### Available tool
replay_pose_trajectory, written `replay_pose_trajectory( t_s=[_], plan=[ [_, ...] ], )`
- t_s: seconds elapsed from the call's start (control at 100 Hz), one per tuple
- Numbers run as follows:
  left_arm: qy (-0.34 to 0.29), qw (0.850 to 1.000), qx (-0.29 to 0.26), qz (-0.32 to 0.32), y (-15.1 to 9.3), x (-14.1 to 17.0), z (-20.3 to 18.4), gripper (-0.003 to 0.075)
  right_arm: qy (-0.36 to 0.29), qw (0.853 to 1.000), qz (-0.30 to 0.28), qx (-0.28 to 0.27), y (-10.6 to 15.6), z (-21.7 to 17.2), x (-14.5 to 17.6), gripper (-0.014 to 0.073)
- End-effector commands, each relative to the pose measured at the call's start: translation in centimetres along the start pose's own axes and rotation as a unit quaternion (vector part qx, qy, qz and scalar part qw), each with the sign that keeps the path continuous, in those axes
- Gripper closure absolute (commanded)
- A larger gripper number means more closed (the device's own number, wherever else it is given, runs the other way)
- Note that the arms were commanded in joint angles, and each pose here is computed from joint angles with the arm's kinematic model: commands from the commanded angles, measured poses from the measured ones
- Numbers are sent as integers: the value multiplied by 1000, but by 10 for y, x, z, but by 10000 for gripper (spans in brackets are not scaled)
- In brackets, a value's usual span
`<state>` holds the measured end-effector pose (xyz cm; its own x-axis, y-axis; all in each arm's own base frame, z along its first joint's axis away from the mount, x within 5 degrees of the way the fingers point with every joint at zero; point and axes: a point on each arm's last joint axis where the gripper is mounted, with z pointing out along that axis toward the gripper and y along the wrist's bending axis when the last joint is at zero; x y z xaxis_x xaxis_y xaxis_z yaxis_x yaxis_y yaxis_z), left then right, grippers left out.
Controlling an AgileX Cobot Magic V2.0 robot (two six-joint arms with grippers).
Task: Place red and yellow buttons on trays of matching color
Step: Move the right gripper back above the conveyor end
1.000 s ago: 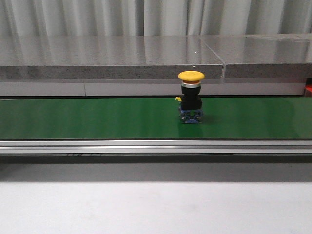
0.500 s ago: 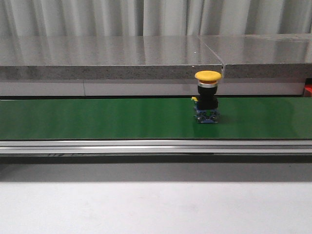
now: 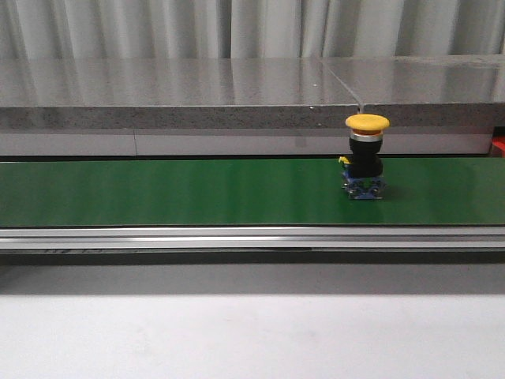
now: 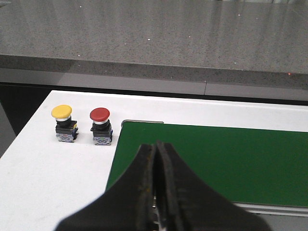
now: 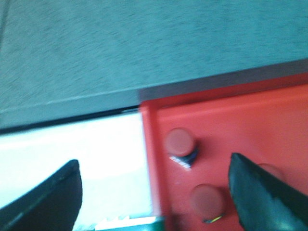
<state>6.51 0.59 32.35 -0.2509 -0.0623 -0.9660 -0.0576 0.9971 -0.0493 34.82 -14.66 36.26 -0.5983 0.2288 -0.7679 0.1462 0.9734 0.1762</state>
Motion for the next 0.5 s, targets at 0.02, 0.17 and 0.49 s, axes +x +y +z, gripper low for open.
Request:
replay_pose_trajectory(
  t_s=[0.02, 0.17, 0.49],
  plan=[
    [-42, 999, 14, 0, -3, -14, -2, 739, -37, 998, -40, -16, 30, -29, 0, -19],
    [-42, 999, 14, 0, -3, -14, -2, 739, -19, 996, -71, -44, 59, -35, 25, -19],
    [-42, 999, 14, 0, -3, -14, -2, 739, 31, 978, -171, -116, 114, -25, 74, -19]
  ],
)
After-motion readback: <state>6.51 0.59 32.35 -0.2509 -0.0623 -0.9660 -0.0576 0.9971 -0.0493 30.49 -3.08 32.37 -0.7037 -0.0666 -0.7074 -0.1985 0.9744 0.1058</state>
